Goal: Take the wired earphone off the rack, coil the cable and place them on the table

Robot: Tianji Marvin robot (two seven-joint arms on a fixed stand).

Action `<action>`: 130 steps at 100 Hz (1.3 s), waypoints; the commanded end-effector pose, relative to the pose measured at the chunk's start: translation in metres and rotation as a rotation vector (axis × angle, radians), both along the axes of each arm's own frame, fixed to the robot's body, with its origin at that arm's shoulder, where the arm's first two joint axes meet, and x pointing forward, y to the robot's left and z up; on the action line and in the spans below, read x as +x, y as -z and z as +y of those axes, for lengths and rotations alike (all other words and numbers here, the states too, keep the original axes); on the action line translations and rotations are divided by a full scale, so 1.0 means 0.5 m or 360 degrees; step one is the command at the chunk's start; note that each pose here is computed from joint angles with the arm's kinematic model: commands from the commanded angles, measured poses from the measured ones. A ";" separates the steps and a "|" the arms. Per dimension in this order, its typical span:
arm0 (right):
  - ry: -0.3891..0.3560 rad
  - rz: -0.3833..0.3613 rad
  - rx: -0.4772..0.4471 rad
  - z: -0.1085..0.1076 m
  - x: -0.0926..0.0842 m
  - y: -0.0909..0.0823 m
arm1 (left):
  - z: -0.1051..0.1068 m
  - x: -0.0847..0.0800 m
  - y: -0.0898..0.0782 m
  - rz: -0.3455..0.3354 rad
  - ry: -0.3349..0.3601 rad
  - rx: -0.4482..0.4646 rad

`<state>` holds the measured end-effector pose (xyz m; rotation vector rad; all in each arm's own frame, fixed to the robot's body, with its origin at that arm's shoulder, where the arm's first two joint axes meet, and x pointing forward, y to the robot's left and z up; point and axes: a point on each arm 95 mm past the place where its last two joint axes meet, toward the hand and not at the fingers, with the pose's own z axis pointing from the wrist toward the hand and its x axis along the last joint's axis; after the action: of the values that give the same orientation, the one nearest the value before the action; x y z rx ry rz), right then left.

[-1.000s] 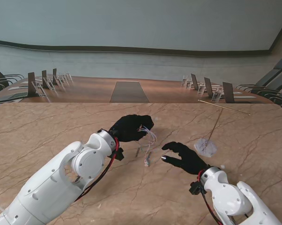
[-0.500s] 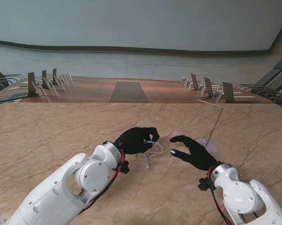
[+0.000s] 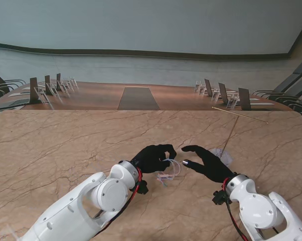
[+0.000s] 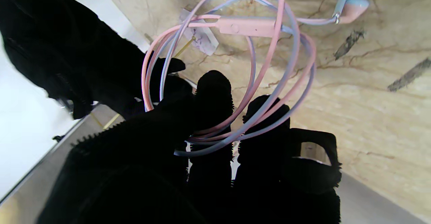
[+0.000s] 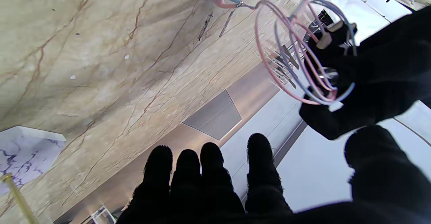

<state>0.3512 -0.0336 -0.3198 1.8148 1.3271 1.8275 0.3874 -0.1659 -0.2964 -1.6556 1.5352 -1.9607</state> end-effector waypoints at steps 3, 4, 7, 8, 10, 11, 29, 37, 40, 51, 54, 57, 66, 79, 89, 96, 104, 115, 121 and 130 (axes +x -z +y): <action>0.0025 0.0003 -0.0001 0.000 -0.002 0.001 | -0.012 0.003 0.026 0.0067 -0.0016 0.0023; 0.0029 0.0003 -0.0003 -0.001 -0.002 0.001 | -0.013 0.003 0.028 0.0072 -0.0018 0.0025; 0.0038 0.0005 -0.0010 -0.002 -0.001 0.001 | -0.015 0.005 0.036 0.0091 -0.0028 0.0028; 0.0040 0.0006 -0.0012 -0.003 -0.001 0.002 | -0.015 0.006 0.038 0.0097 -0.0032 0.0028; 0.0045 0.0009 -0.0017 -0.004 -0.001 0.002 | -0.016 0.007 0.043 0.0111 -0.0040 0.0027; 0.0047 0.0010 -0.0019 -0.005 -0.001 0.002 | -0.017 0.008 0.046 0.0118 -0.0044 0.0026; 0.0087 0.0037 -0.0034 -0.006 0.002 0.009 | -0.025 0.015 0.084 0.0216 -0.0105 0.0035; 0.0092 0.0057 -0.0047 -0.004 0.003 0.012 | -0.026 0.017 0.100 0.0253 -0.0130 0.0053; 0.0091 0.0066 -0.0053 -0.003 0.003 0.013 | -0.026 0.018 0.106 0.0266 -0.0139 0.0058; 0.0097 0.0086 -0.0057 0.001 0.005 0.016 | -0.023 0.021 0.126 0.0307 -0.0169 0.0093; 0.0098 0.0090 -0.0057 0.002 0.005 0.016 | -0.022 0.023 0.131 0.0314 -0.0177 0.0102; 0.0098 0.0094 -0.0057 0.003 0.005 0.017 | -0.020 0.024 0.134 0.0323 -0.0183 0.0113; 0.0095 0.0097 -0.0062 0.005 0.006 0.017 | -0.014 0.027 0.145 0.0327 -0.0207 0.0128; 0.0093 0.0106 -0.0076 0.006 0.007 0.017 | 0.002 0.031 0.150 0.0329 -0.0205 0.0197; 0.0088 0.0109 -0.0077 0.007 0.007 0.017 | 0.013 0.034 0.150 0.0287 -0.0203 0.0252; 0.0083 0.0114 -0.0081 0.009 0.007 0.018 | 0.017 0.037 0.147 0.0246 -0.0204 0.0282; 0.0075 0.0122 -0.0086 0.010 0.006 0.019 | 0.023 0.040 0.142 0.0218 -0.0184 0.0333; 0.0070 0.0130 -0.0086 0.011 0.005 0.019 | 0.029 0.043 0.137 0.0185 -0.0162 0.0383; 0.0069 0.0132 -0.0085 0.011 0.004 0.020 | 0.031 0.044 0.135 0.0169 -0.0157 0.0394; 0.0071 0.0135 -0.0086 0.011 0.003 0.020 | 0.035 0.047 0.130 0.0143 -0.0151 0.0412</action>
<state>0.3549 -0.0304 -0.3297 1.8933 1.3359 1.6926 0.4104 -0.1481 -0.3657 -1.7069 1.6285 -1.5711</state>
